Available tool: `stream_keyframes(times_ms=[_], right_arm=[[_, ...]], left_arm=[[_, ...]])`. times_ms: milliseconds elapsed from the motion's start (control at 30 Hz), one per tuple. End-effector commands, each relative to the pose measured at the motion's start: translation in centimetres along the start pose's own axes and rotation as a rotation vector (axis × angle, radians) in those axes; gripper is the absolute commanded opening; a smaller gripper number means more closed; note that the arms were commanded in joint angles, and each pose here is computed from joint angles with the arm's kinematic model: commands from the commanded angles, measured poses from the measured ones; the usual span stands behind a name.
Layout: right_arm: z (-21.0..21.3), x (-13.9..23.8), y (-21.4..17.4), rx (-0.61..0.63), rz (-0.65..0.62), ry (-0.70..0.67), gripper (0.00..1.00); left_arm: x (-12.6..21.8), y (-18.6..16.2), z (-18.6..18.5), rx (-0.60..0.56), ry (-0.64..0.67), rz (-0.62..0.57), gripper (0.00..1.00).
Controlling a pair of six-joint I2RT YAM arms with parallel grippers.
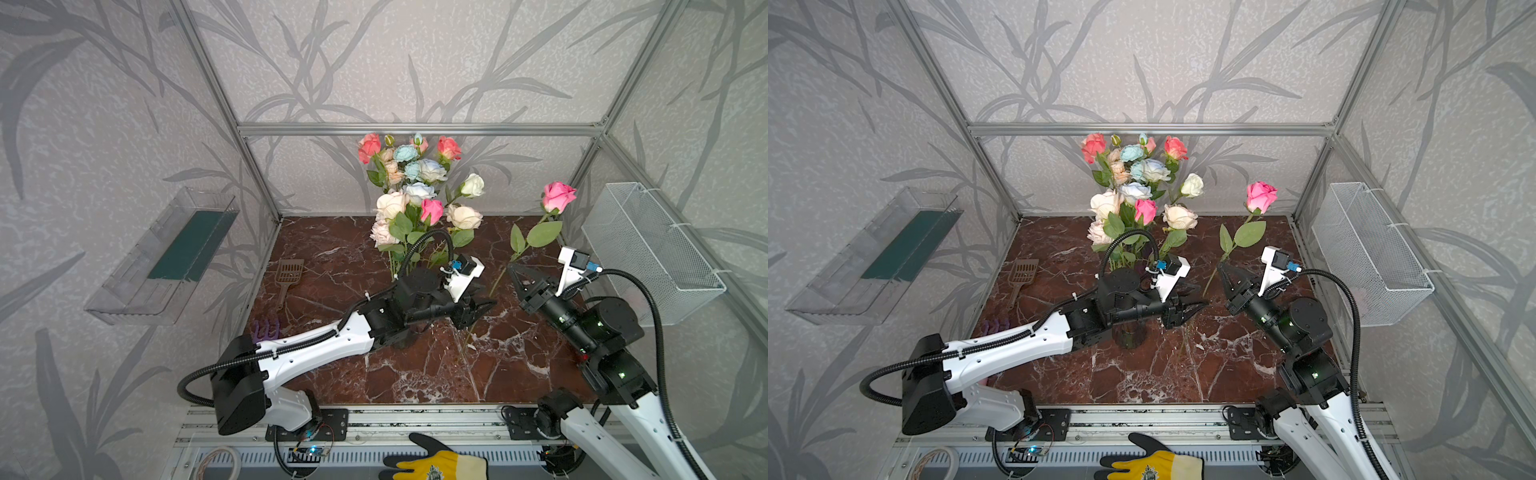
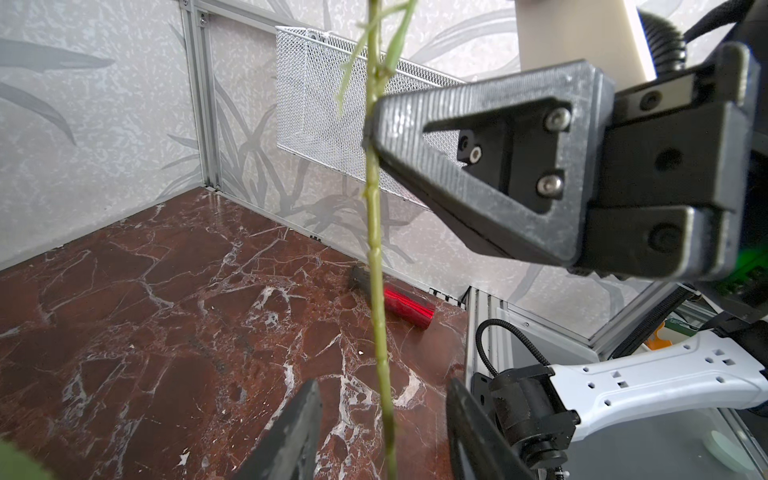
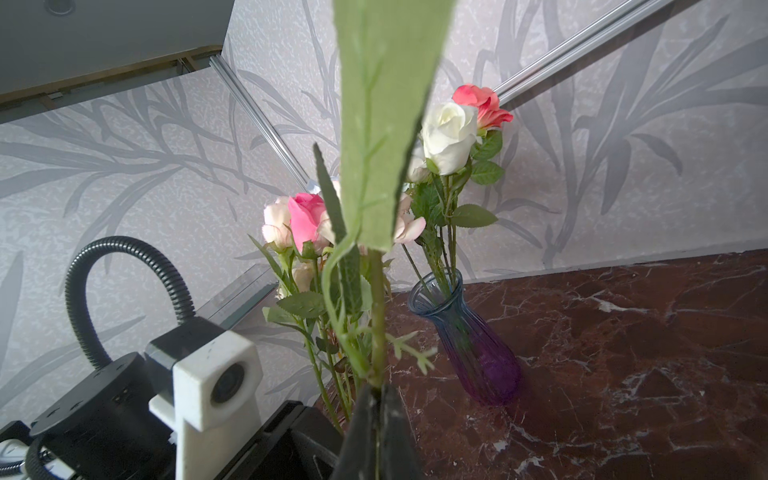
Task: Arrange the flowers into the vase
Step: 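Close the left gripper on the pink rose stem held by the right gripper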
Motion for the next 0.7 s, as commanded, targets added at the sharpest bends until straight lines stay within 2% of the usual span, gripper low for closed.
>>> stream_keyframes(times_ms=[0,167,300,400,467,533,667], right_arm=[[1.1,0.4,0.1,-0.013,-0.005,0.069,0.0],[1.2,0.3,-0.2,-0.032,0.015,0.081,0.0],[1.0,0.3,-0.4,-0.059,0.022,0.076,0.02],[1.3,0.4,-0.5,-0.055,0.032,0.091,0.25],[1.5,0.7,-0.4,-0.049,0.03,0.091,0.37],[1.8,1.1,-0.2,-0.039,0.025,0.099,0.43],[2.5,2.2,0.1,-0.013,0.007,0.118,0.48]], left_arm=[[-0.3,1.7,-0.6,-0.013,-0.033,-0.048,0.44],[-0.6,2.0,-0.6,-0.013,-0.044,-0.059,0.22],[-0.8,2.2,-0.7,-0.014,-0.05,-0.058,0.0],[-0.4,2.7,-0.7,-0.01,-0.038,-0.082,0.0],[0.0,3.1,-0.7,-0.013,-0.022,-0.099,0.0],[0.7,3.7,-0.5,-0.018,0.005,-0.117,0.0],[2.5,5.1,-0.6,-0.062,0.046,-0.147,0.0]])
Point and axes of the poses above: each gripper's point midway between its finger pads, its own x axis back along the fingers, its own z axis along the line the jaws close on, y = z × x, the point moved 5 cm from there along x, back along the fingers, and after that the axes turned 6 degrees about -x, right-handed, at the moved point
